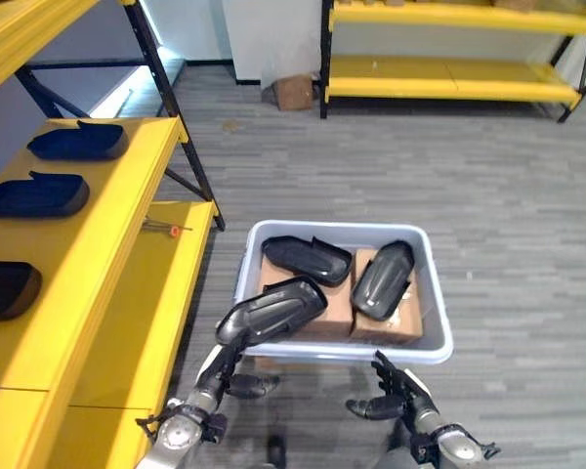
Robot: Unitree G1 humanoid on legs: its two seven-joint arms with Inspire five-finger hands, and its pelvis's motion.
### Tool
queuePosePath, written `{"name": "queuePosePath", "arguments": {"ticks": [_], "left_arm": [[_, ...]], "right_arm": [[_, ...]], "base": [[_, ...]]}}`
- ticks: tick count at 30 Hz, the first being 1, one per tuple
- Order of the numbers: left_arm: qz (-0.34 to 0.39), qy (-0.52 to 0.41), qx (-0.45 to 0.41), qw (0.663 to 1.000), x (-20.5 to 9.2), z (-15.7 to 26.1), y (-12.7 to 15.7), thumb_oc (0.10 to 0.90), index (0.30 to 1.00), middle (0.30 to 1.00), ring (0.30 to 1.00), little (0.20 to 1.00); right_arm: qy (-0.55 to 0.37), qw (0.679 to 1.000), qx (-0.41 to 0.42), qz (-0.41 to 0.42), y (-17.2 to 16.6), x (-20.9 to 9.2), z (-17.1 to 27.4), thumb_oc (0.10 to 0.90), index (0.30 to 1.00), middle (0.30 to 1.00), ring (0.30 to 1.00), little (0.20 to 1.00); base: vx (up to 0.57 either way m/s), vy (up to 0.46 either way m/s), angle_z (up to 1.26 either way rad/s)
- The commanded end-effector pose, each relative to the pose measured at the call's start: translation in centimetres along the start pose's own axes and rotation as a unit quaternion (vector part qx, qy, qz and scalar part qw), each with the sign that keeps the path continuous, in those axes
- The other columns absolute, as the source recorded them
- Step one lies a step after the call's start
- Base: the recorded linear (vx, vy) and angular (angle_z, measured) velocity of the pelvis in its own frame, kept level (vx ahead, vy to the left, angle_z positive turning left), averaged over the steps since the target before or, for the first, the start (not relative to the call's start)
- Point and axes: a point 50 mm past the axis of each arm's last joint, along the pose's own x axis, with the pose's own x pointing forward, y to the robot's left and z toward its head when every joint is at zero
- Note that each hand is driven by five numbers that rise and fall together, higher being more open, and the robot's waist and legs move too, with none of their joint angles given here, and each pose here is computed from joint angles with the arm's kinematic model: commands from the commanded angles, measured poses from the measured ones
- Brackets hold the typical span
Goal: Move parts from the plastic box to the shelf.
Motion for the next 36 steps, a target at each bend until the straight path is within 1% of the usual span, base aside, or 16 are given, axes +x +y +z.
{"name": "queuePosePath", "arguments": {"ticks": [1, 7, 11, 13, 15, 18, 19, 24, 25, 28, 32, 36], "left_arm": [[-0.001, -0.129, 0.024, 0.991, 1.4, 5.6, 1.2, 0.900, 1.000, 1.000, 1.000, 1.000], [0.005, -0.126, 0.025, 0.992, 1.3, 5.4, 1.3, 0.900, 1.000, 1.000, 1.000, 1.000], [0.017, -0.122, 0.014, 0.992, 1.1, 5.1, 1.6, 0.900, 1.000, 1.000, 1.000, 1.000], [0.017, -0.118, 0.015, 0.993, 0.9, 4.8, 1.7, 0.900, 1.000, 1.000, 1.000, 1.000], [0.014, -0.119, 0.024, 0.992, 0.7, 4.8, 1.7, 0.900, 1.000, 1.000, 1.000, 1.000], [0.011, -0.126, 0.034, 0.991, 0.6, 5.0, 1.7, 0.900, 1.000, 1.000, 1.000, 1.000], [0.009, -0.131, 0.036, 0.991, 0.8, 5.2, 1.5, 0.900, 1.000, 1.000, 1.000, 1.000], [0.006, -0.154, 0.033, 0.988, 1.6, 6.6, 0.6, 0.900, 1.000, 1.000, 1.000, 1.000], [0.006, -0.155, 0.033, 0.987, 1.6, 6.7, 0.7, 0.900, 1.000, 1.000, 1.000, 1.000], [0.004, -0.179, 0.030, 0.983, 2.2, 8.2, -0.1, 0.900, 1.000, 1.000, 1.000, 1.000], [0.005, -0.184, 0.026, 0.982, 2.3, 8.6, -0.3, 0.900, 1.000, 1.000, 1.000, 1.000], [0.009, -0.184, 0.020, 0.983, 2.3, 8.6, -0.2, 0.900, 1.000, 1.000, 1.000, 1.000]], "right_arm": [[-0.098, 0.995, -0.012, 0.004, -0.6, 0.6, 4.3, 0.900, 1.000, 1.000, 1.000, 1.000], [-0.110, 0.994, -0.015, -0.008, -1.3, 0.4, 4.9, 0.900, 1.000, 1.000, 1.000, 1.000], [-0.154, 0.987, -0.012, -0.042, -2.7, -0.1, 6.7, 0.900, 1.000, 1.000, 1.000, 1.000], [-0.184, 0.981, -0.032, -0.052, -3.4, -0.6, 8.2, 0.900, 1.000, 1.000, 1.000, 1.000], [-0.237, 0.966, -0.079, -0.072, -4.4, -1.6, 10.8, 0.900, 1.000, 1.000, 1.000, 1.000], [-0.329, 0.927, -0.150, -0.104, -5.0, -3.2, 15.2, 0.900, 1.000, 1.000, 1.000, 1.000], [-0.381, 0.892, -0.196, -0.144, -5.2, -4.0, 17.8, 0.900, 1.000, 1.000, 1.000, 1.000], [-0.475, 0.825, -0.236, -0.195, -3.3, -4.1, 23.1, 0.900, 1.000, 1.000, 1.000, 1.000], [-0.476, 0.824, -0.236, -0.195, -3.2, -4.1, 23.2, 0.900, 1.000, 1.000, 1.000, 1.000], [-0.522, 0.789, -0.232, -0.226, -2.0, -3.7, 26.9, 0.900, 1.000, 1.000, 1.000, 1.000], [-0.529, 0.782, -0.227, -0.237, -1.6, -3.2, 28.1, 0.900, 1.000, 1.000, 1.000, 1.000], [-0.520, 0.790, -0.214, -0.244, -1.4, -2.1, 28.8, 0.900, 1.000, 1.000, 1.000, 1.000]], "base": [[0.05, -0.138, 0.01], [0.06, -0.124, -0.09], [0.03, -0.051, -0.02], [0.02, -0.031, -0.03], [0.01, -0.017, -0.06], [-0.02, -0.002, 0.00], [-0.06, -0.005, 0.01], [-0.06, -0.008, 0.00], [-0.06, -0.006, 0.06], [-0.12, -0.024, 0.08], [-0.06, -0.012, 0.12], [-0.06, -0.022, 0.05]]}}
